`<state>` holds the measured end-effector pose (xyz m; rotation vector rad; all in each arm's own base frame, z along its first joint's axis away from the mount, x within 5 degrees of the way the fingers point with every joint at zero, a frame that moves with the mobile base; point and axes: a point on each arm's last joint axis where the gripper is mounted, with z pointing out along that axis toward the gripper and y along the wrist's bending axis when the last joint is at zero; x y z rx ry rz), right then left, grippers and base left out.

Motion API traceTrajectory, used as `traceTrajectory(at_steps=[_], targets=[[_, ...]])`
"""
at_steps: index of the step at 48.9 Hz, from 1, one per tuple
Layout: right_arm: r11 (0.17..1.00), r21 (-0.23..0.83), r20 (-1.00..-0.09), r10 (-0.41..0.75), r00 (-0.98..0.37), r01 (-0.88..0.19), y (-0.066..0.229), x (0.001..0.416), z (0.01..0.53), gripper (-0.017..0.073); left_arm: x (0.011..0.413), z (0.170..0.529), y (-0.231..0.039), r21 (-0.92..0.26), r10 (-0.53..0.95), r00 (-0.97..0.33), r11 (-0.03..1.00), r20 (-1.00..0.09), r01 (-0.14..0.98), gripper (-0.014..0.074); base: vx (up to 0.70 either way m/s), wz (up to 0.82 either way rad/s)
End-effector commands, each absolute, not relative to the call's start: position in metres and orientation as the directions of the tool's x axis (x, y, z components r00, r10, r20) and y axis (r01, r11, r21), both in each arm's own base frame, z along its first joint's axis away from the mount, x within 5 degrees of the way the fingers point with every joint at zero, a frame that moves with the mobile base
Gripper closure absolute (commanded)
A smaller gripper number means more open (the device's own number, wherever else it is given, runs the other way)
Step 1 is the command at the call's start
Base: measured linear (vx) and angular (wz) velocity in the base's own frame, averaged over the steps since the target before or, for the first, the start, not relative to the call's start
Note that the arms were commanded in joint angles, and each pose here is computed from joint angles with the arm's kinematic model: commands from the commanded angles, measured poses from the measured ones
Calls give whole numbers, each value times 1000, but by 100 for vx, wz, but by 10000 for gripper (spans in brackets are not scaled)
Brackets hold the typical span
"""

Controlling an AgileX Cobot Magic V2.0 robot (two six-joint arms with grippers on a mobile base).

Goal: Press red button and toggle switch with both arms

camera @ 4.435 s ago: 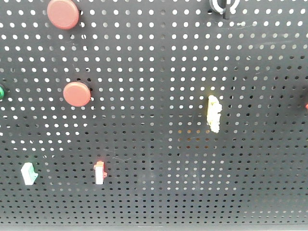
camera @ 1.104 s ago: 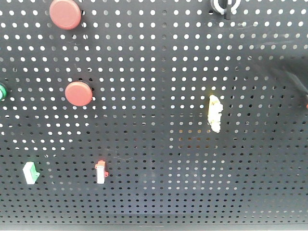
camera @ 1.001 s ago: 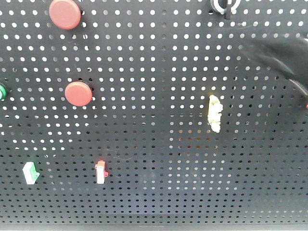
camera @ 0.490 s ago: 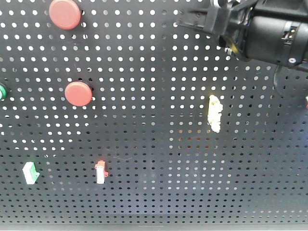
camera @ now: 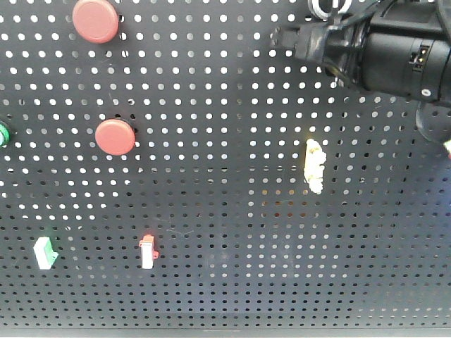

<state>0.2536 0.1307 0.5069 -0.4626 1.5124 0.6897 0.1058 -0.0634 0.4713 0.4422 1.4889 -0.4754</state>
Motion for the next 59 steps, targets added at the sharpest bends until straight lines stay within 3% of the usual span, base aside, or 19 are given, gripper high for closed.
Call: traceTrajectory(at_steps=[1, 22, 40, 59], targets=[[778, 135, -979, 200, 38, -614, 118, 244, 531, 562, 102, 486, -60, -36, -104, 95, 839, -990, 543, 591, 0, 0], [829, 128, -972, 214, 97, -544, 109, 244, 537, 562, 102, 485, -60, -35, -102, 93, 838, -990, 544, 591, 0, 0], [868, 61, -984, 135, 114, -494, 104, 243, 536, 562, 102, 485, -60, -35, -100, 89, 837, -991, 546, 591, 0, 0], [832, 40, -999, 41, -11, -553, 106, 227, 527, 562, 102, 484, -60, -23, -85, 91, 840, -992, 543, 591, 0, 0]])
